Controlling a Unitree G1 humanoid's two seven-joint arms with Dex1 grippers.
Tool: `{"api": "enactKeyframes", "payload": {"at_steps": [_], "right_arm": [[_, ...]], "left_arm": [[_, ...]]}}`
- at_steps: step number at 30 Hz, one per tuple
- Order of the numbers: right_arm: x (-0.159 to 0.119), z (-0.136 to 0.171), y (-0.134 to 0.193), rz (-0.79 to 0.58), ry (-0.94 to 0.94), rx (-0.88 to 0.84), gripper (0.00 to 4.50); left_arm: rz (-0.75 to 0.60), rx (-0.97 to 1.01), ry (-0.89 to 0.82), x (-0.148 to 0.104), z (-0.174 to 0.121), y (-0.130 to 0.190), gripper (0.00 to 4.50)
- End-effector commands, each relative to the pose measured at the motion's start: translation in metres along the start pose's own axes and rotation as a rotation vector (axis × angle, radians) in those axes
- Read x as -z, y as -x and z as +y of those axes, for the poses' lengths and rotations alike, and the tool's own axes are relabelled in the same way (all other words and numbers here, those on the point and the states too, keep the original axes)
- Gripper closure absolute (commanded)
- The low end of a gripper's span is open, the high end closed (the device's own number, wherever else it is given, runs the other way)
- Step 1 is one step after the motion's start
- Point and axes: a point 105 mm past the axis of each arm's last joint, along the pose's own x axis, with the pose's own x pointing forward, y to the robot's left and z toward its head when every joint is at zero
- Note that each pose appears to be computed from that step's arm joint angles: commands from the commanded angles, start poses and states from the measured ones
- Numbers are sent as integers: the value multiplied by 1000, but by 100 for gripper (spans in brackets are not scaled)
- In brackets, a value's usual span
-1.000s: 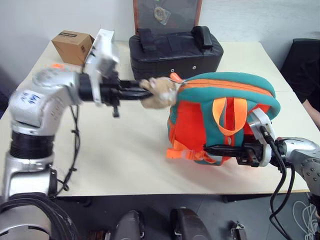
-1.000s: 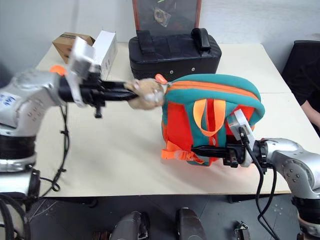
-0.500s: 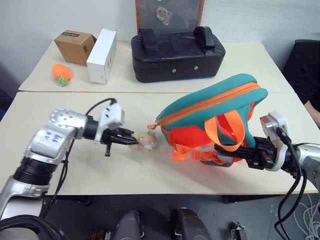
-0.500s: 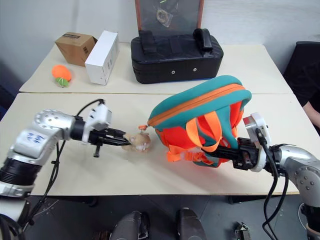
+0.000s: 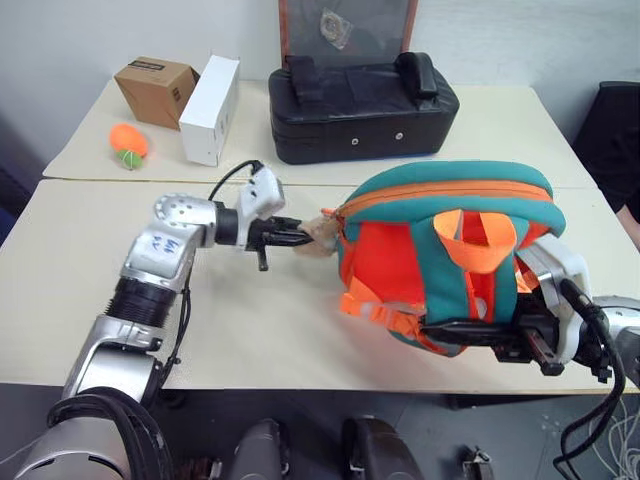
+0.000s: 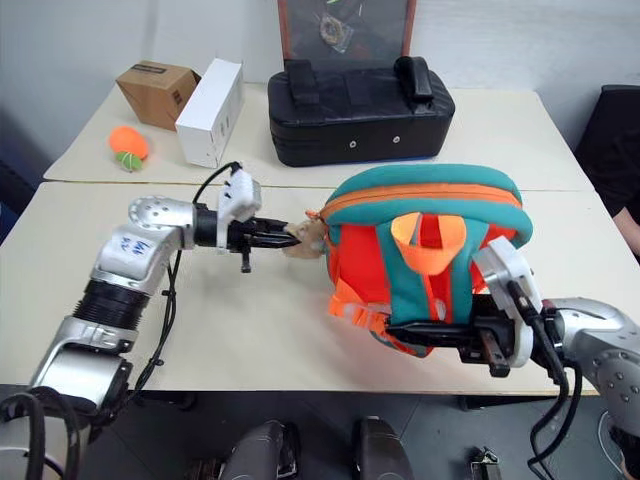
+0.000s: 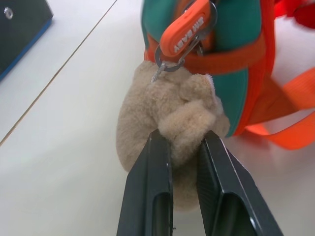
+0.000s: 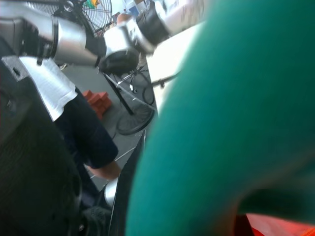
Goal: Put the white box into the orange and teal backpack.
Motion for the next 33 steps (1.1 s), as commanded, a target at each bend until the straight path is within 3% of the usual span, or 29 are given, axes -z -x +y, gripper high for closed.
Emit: {"api": "enactKeyframes", "payload": {"at_steps": [1, 5, 8, 16, 27, 33], "right_arm": [[-1, -2, 3, 11, 44, 27, 450], [-1, -9, 1, -29, 42, 61, 450], [-2, -10, 0, -47, 37, 60, 450], [-6, 7, 5, -71, 14, -34, 450], [-17, 11, 10, -98, 50, -44, 450], [-16, -22, -1, -86, 186, 164, 450]], "left_arm": [[-99, 118, 4, -39, -15, 25, 410], [-56, 174, -1, -49, -25, 46, 410], [87, 153, -45, -29, -25, 49, 410], [291, 6, -127, 30, 5, 31, 410], [218, 156, -127, 44, -19, -32, 410], [219, 154, -114, 56, -30, -41, 410]]}}
